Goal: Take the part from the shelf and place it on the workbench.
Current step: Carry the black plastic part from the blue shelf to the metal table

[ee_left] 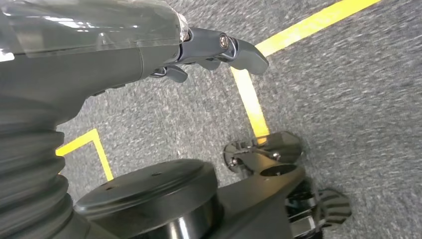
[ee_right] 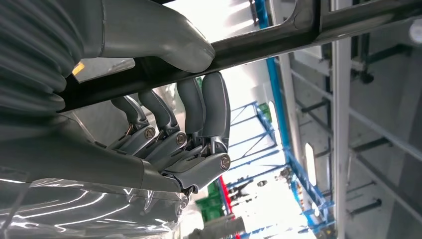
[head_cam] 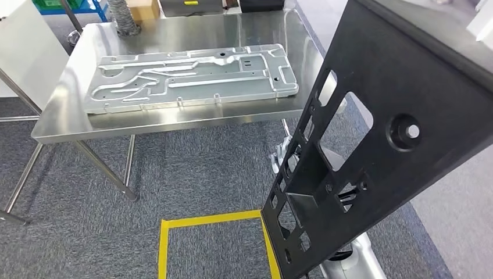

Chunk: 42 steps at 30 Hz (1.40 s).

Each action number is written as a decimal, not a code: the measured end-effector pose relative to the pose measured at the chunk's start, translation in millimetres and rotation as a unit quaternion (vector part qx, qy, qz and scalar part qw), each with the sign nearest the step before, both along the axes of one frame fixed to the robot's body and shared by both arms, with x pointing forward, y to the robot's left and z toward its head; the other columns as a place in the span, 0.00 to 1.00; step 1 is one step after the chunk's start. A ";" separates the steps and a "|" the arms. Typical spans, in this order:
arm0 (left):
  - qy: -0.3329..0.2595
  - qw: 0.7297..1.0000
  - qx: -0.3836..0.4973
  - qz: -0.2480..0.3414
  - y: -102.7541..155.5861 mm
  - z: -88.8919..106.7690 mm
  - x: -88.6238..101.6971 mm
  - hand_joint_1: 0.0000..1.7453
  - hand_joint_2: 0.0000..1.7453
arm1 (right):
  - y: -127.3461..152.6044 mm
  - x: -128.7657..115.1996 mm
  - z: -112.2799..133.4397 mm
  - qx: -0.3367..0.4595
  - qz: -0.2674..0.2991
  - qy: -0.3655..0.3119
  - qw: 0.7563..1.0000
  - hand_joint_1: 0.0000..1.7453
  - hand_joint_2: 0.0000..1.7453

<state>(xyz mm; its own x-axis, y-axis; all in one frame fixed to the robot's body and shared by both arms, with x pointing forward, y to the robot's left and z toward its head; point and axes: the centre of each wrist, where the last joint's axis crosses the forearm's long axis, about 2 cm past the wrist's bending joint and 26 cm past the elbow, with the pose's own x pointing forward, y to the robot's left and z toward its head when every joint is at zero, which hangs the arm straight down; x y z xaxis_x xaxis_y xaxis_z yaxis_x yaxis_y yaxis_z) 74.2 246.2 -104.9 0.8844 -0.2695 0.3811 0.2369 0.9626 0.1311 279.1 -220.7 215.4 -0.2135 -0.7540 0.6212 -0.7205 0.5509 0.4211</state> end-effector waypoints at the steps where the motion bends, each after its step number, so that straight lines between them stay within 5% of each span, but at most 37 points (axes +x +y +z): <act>1: -0.001 1.000 0.000 -0.001 0.0 0.2 1.0 0.00 1.00 | -0.2 -0.2 0.2 0.000 0.000 0.000 1.000 0.94 1.00; 42: -0.002 1.000 0.001 -0.004 -0.6 0.1 0.2 0.00 1.00 | -4.6 3.3 4.7 -0.005 -0.011 0.003 1.000 0.94 1.00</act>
